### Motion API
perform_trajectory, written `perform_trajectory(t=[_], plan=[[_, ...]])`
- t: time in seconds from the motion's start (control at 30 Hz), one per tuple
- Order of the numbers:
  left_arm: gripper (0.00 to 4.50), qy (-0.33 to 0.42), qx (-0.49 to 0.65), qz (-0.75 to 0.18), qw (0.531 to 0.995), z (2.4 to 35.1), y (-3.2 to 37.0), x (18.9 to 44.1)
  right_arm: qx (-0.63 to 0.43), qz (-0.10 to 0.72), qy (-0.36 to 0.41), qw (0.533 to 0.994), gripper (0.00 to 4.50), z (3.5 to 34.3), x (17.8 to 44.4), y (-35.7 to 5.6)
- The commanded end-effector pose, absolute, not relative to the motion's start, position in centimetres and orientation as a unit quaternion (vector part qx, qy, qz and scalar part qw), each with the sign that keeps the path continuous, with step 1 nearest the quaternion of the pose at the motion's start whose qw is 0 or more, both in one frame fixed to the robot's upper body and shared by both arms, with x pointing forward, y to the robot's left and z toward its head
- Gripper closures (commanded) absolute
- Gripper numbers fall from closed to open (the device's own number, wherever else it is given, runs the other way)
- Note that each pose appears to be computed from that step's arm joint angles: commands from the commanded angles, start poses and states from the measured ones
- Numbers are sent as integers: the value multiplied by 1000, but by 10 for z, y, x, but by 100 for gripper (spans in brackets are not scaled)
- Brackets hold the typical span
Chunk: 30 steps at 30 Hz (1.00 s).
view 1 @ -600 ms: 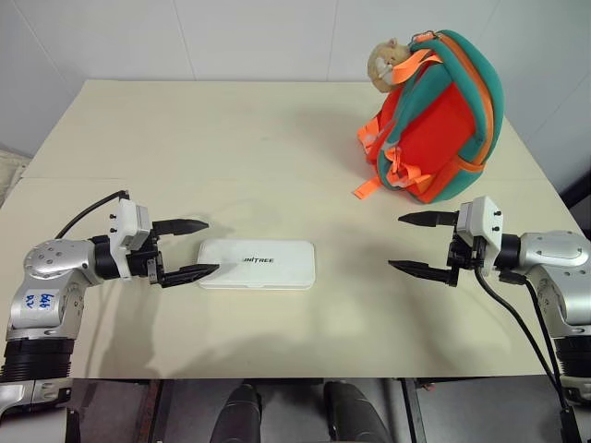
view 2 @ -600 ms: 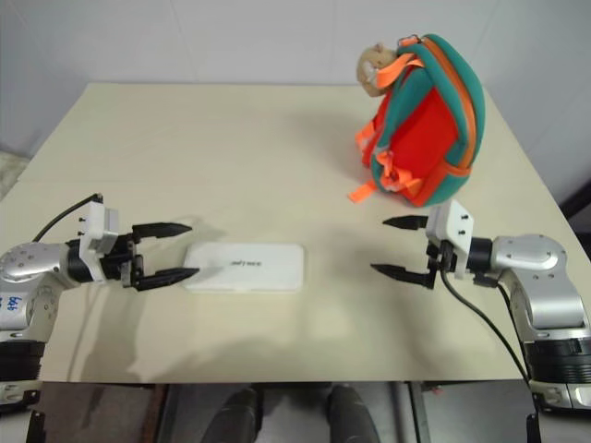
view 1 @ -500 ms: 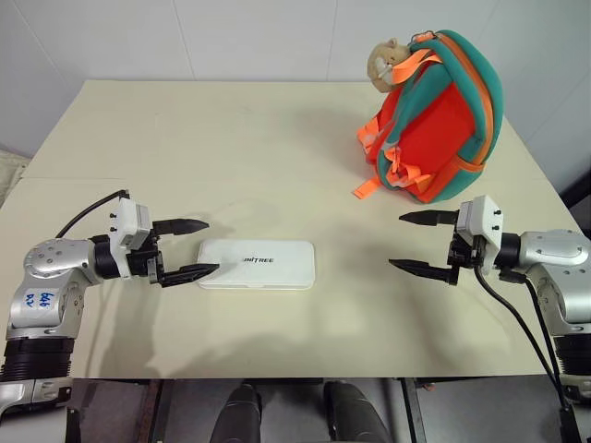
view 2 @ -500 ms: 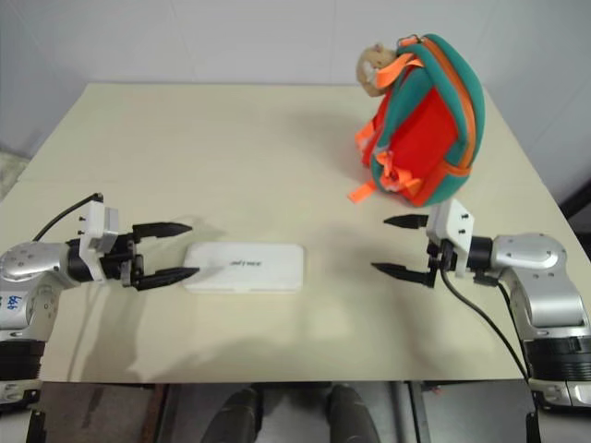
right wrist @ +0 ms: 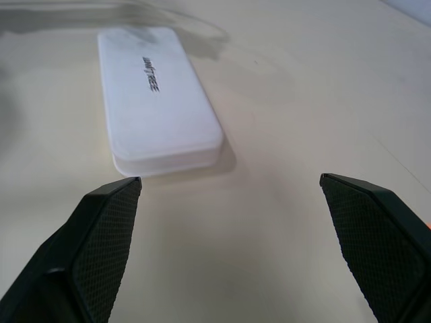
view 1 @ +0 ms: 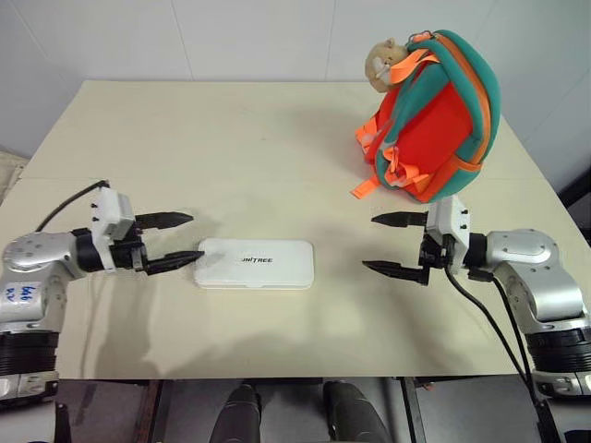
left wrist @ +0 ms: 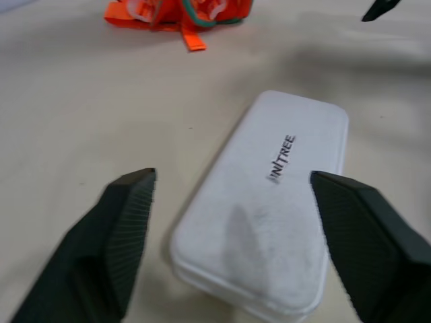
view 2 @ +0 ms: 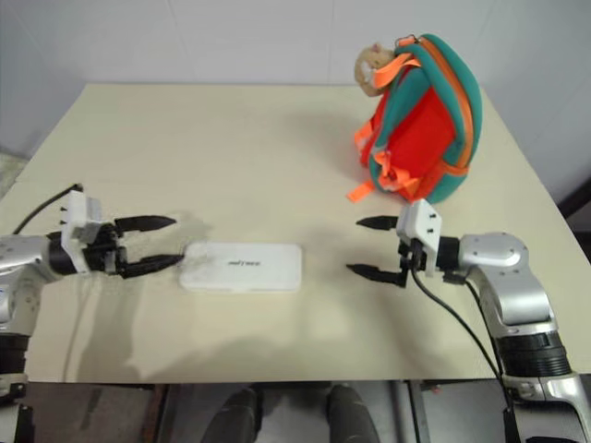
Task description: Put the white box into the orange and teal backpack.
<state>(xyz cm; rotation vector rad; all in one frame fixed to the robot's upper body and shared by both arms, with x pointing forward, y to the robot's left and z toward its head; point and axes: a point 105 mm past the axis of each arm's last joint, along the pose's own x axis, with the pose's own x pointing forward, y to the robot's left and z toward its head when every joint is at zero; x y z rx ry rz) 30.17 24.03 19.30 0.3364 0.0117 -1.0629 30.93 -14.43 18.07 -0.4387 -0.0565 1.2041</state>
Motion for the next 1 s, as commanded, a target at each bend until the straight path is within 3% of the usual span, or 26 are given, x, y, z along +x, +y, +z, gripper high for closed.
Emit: perform_trajectory(t=[0.03,0.13,0.23,0.33,0.57,0.83,1.0], plan=[[183,1,151,-497,854,200,249,296,-206,569,-53,794,0,194,306,-133],[274,17,152,-494,856,196,252,294,-199,588,-50,782,0,199,300,-122],[274,34,138,-484,864,192,258,297,-194,602,-40,773,0,200,295,-115],[215,53,119,-470,873,189,264,301,-186,616,-31,765,0,200,289,-109],[3,125,98,-481,862,174,279,286,-203,624,23,754,0,189,287,-107],[3,270,-9,-476,837,152,286,272,-204,620,132,746,0,168,283,-89],[3,326,-87,-432,836,138,285,279,-187,592,177,764,0,157,296,-79]])
